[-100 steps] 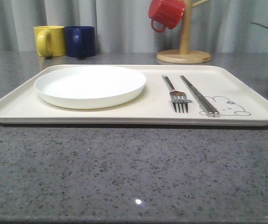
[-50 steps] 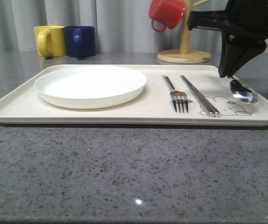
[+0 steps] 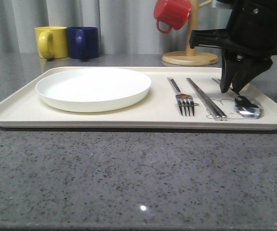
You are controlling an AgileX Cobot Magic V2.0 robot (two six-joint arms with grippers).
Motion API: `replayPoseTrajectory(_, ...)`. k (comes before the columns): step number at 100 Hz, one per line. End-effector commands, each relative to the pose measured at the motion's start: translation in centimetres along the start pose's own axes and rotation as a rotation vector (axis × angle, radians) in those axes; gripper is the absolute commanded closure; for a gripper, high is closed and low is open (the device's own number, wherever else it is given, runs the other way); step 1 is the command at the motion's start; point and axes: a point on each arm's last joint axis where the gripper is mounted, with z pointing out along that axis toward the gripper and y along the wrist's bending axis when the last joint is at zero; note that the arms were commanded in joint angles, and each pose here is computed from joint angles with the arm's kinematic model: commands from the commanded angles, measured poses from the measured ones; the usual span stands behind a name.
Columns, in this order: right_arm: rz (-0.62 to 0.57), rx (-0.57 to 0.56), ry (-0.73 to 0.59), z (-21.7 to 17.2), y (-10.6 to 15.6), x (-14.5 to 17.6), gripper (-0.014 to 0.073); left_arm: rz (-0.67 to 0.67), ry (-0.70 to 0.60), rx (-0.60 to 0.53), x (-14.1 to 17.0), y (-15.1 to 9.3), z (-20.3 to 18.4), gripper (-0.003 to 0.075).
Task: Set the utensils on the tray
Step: 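Grasp the spoon with the right gripper and lay it beside the chopsticks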
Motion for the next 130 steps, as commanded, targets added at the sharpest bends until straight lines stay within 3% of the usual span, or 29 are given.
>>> replayPoseTrajectory(1,-0.011,-0.032,-0.098,-2.0,0.2,-1.1,0.0311,-0.009,-0.095,-0.01,-1.5,0.1,-0.1,0.0738)
replayPoseTrajectory(18,-0.014,-0.041,-0.128,-3.0,0.2,-1.3,0.0279,-0.009,-0.095,-0.01,-1.5,0.1,-0.1,0.0738)
replayPoseTrajectory(34,-0.071,-0.034,-0.245,-6.1,-0.3,-1.7,0.0279,-0.009,-0.095,-0.01,-1.5,0.1,-0.1,0.0738)
replayPoseTrajectory(67,-0.032,0.072,-0.455,-13.8,-6.7,-1.1,0.0282,-0.009,-0.095,-0.01,-1.5,0.1,-0.1,0.0738)
replayPoseTrajectory(84,-0.01,0.104,-0.509,-16.1,-9.3,2.7,0.0284,-0.009,-0.095,-0.01,-1.5,0.1,-0.1,0.0738)
replayPoseTrajectory(130,-0.035,0.003,-0.86,-20.0,-11.6,14.7,0.0285,-0.009,-0.095,-0.01,-1.5,0.1,-0.1,0.0738)
